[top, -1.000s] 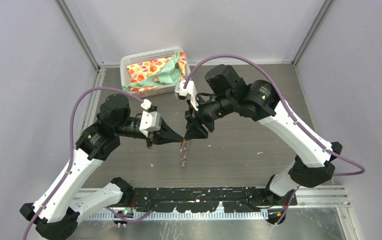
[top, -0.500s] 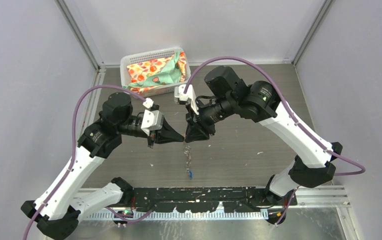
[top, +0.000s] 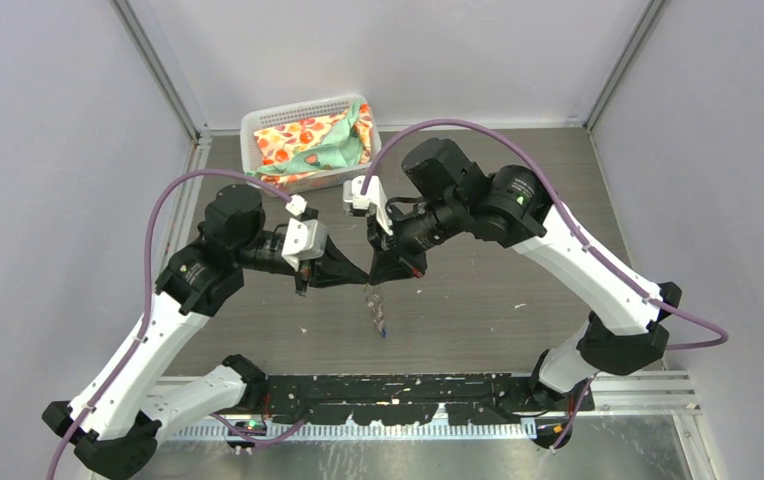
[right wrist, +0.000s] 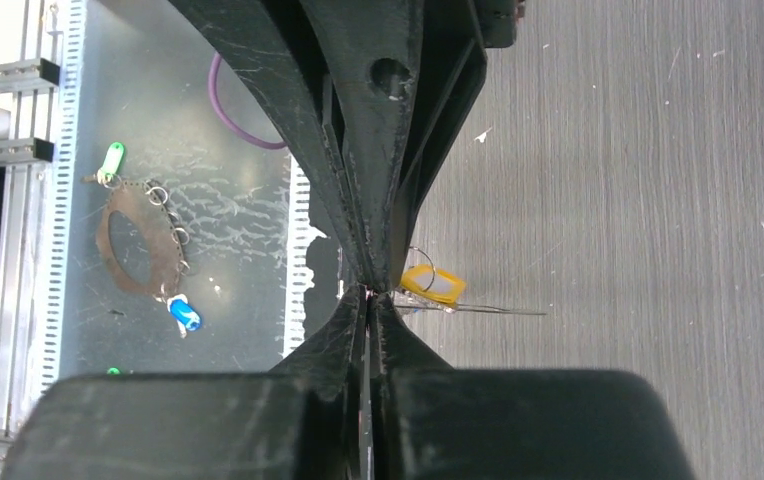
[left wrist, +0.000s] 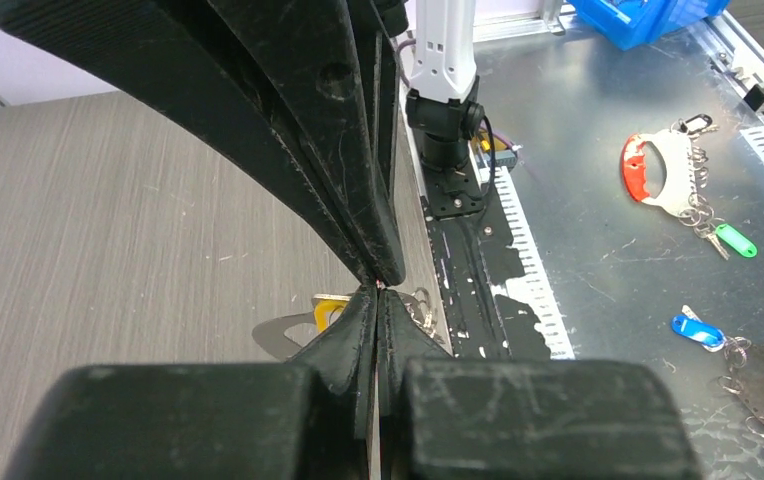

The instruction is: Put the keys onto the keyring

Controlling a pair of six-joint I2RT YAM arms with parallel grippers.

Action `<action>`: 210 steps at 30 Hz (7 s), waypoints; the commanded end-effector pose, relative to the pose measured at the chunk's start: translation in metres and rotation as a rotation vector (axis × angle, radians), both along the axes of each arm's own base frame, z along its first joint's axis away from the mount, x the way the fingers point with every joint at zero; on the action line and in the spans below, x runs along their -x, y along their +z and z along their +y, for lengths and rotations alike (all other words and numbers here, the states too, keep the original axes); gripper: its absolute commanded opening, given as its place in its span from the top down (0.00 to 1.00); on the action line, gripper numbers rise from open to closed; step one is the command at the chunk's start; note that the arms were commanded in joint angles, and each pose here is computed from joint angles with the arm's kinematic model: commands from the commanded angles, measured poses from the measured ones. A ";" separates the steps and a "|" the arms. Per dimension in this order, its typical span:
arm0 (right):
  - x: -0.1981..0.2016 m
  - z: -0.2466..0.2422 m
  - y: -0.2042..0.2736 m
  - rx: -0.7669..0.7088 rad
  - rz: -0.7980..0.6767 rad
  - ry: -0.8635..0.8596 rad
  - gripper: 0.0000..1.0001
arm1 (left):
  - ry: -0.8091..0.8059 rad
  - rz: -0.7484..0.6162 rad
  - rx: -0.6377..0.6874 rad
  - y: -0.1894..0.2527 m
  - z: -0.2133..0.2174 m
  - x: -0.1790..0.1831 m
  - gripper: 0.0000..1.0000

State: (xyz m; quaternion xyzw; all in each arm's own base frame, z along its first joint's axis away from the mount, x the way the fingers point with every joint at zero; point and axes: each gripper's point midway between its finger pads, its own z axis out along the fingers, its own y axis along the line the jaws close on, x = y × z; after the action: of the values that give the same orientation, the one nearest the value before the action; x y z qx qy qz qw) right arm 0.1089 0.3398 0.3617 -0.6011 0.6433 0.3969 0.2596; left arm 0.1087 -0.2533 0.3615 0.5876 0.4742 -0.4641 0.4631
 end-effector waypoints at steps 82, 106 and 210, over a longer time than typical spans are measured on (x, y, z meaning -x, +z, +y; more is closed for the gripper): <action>0.019 0.020 0.027 -0.249 0.087 0.129 0.99 | -0.120 -1.066 0.271 0.011 0.024 0.027 0.61; 0.016 0.028 0.026 -0.271 0.108 0.117 0.99 | -0.142 -1.191 0.209 -0.006 0.025 0.021 0.91; -0.033 -0.020 0.001 -0.688 0.150 -0.054 0.00 | -0.278 -0.273 0.154 0.046 0.014 0.052 1.00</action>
State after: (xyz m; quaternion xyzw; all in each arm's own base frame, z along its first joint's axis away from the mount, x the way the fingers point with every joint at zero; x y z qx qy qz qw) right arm 0.1745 0.3022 0.3267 -0.3951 0.6033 0.5143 0.4642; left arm 0.0696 -0.2420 0.3911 0.6577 0.3260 -0.4603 0.4992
